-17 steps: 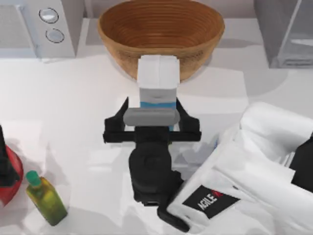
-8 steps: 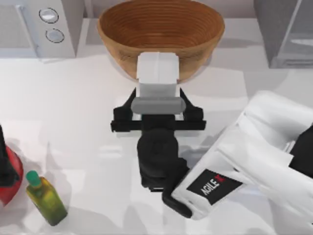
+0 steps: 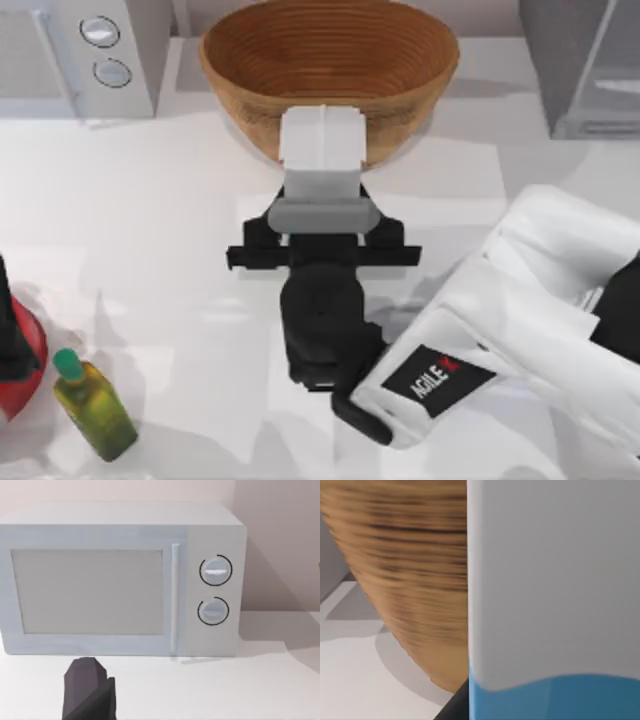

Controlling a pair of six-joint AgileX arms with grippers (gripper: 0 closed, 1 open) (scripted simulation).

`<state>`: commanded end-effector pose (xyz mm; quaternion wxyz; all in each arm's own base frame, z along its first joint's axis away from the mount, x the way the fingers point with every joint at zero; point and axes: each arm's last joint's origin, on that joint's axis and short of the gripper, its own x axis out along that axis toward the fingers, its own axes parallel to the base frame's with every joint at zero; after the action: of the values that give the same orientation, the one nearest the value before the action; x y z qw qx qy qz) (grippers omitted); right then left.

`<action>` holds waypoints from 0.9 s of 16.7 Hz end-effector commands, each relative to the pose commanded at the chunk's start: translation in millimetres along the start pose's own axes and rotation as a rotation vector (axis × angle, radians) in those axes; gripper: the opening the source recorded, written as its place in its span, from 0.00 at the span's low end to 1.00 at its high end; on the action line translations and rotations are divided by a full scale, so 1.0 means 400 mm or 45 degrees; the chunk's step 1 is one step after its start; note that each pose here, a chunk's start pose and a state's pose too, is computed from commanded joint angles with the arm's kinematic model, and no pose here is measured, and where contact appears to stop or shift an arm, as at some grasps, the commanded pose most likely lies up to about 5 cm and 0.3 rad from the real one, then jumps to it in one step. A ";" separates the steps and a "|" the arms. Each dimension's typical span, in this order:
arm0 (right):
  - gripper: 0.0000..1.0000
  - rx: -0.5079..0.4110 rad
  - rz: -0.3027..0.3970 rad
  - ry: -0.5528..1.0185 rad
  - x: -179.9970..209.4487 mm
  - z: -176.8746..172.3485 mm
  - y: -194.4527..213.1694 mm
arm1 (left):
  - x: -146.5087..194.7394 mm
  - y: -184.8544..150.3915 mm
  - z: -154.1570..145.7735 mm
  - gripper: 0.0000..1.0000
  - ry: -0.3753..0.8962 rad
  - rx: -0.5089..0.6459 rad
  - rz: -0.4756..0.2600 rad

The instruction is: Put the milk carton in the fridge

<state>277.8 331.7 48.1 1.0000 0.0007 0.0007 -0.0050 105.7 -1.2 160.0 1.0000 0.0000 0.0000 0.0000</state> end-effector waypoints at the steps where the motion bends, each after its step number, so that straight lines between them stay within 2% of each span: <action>1: 0.17 0.000 0.000 0.000 0.000 0.000 0.000 | 0.000 0.000 0.000 1.00 0.000 0.000 0.000; 3: 0.02 0.000 0.000 0.000 0.000 0.000 0.000 | 0.000 0.000 0.000 1.00 0.000 0.000 0.000; 4: 0.00 0.000 0.000 0.000 0.000 0.000 0.000 | 0.000 0.000 0.000 1.00 0.000 0.000 0.000; 15: 0.00 -0.020 -0.002 0.013 0.000 0.014 0.000 | 0.000 0.000 0.000 1.00 0.000 0.000 0.000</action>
<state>277.9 331.7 53.6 0.9999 -0.0070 0.0059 -0.0057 105.7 -1.2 160.0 1.0000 0.0000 0.0000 0.0000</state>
